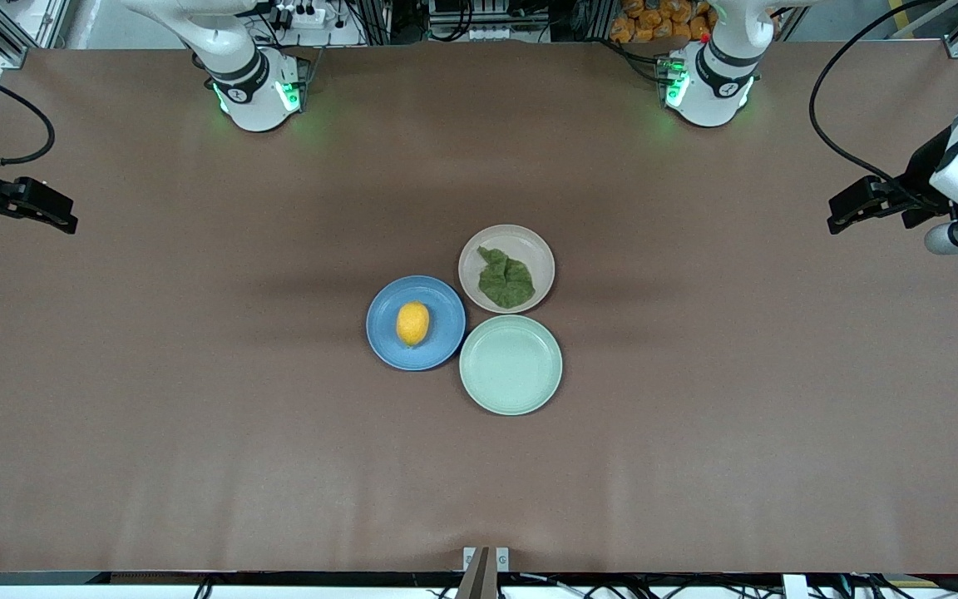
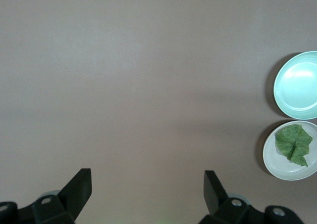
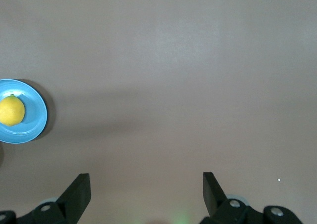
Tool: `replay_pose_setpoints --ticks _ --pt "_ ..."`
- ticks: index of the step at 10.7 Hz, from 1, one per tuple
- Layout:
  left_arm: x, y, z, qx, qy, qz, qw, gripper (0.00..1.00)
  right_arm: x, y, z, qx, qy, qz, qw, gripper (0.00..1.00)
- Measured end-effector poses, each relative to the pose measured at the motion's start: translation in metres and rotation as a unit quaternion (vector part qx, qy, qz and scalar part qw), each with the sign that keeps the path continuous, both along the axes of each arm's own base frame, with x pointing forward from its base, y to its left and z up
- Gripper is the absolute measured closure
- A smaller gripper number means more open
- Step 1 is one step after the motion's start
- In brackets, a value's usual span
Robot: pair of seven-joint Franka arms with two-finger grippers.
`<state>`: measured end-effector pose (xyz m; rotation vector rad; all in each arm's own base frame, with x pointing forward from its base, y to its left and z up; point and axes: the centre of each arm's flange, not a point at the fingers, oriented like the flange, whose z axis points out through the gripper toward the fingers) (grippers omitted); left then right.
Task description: Pick lemon and lettuce from blue and beige plates
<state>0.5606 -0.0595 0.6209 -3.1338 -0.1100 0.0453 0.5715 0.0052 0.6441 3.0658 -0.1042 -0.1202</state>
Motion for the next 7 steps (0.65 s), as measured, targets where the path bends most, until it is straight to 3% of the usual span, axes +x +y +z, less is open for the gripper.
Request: replay_pose_setpoints --ticks 5,7 --pt "0.000 -0.003 -0.002 0.000 0.003 -0.003 1.000 0.00 0.000 0.001 0.000 0.004 0.000 0.000 1.000 0.00" --pt "0.000 -0.032 -0.018 -0.001 0.016 -0.007 1.000 0.00 0.004 0.009 -0.002 0.037 -0.008 0.004 0.999 0.00"
